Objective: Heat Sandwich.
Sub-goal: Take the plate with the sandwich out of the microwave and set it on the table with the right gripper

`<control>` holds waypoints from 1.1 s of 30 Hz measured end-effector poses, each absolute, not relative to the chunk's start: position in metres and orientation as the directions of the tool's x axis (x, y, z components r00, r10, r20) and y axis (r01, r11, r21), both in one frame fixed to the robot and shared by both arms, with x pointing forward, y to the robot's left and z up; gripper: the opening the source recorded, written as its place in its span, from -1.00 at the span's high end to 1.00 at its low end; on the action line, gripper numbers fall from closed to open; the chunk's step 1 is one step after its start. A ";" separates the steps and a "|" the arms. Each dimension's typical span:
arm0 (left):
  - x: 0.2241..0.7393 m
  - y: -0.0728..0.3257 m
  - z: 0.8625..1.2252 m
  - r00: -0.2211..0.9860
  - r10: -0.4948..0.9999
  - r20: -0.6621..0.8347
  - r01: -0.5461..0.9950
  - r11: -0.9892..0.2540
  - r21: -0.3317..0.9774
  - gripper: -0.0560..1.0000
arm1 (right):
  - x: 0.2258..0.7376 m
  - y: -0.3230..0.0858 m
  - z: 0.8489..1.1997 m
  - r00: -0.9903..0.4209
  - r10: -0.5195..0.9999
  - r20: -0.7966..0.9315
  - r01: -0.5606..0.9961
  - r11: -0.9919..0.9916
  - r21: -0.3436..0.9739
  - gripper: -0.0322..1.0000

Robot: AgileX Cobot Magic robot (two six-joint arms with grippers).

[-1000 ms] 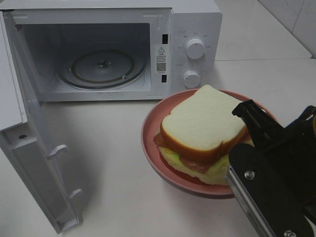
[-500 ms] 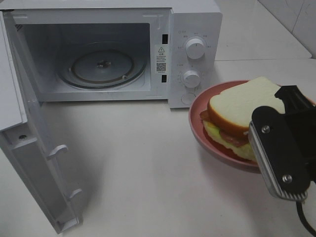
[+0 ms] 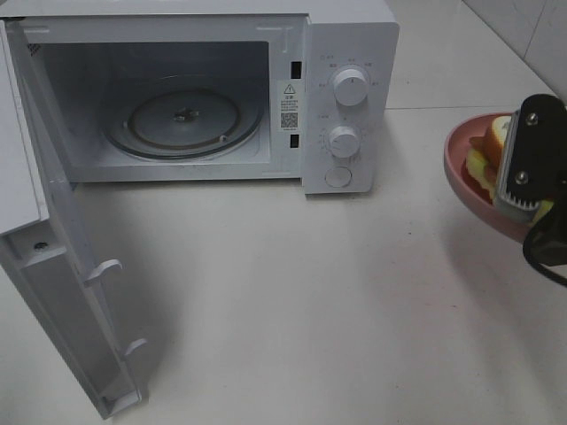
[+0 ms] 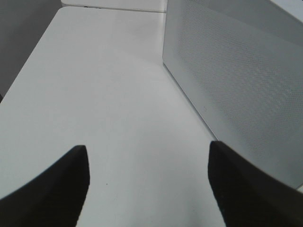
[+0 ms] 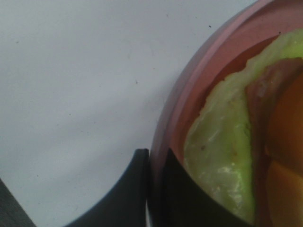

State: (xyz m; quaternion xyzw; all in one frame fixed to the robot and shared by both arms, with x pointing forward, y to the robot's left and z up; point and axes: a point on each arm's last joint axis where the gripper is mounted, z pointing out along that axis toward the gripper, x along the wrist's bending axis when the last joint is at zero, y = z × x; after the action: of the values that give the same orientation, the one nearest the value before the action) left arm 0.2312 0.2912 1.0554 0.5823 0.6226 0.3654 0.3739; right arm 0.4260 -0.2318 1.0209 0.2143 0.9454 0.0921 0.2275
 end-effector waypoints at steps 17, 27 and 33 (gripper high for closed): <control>0.231 0.291 1.055 -0.042 0.998 -0.040 0.452 0.055 0.890 -0.38 | 0.486 -0.233 1.018 -0.468 0.826 -0.314 0.767 0.557 0.318 0.86; 0.231 0.291 1.055 -0.042 0.998 -0.040 0.452 0.055 0.890 -0.38 | 0.521 -0.269 1.000 -0.174 0.936 -0.305 0.906 0.274 0.322 0.86; 0.231 0.291 1.055 -0.042 0.998 -0.040 0.452 0.055 0.890 -0.38 | 0.533 -0.290 0.985 -0.105 0.952 -0.288 0.922 0.202 0.331 0.86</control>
State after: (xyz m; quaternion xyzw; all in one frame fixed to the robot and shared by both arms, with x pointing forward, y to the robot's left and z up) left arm 0.2312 0.2912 1.0554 0.5823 0.6226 0.3654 0.3739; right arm 0.5334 -0.2904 0.9853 0.6307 0.7426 0.0337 0.2227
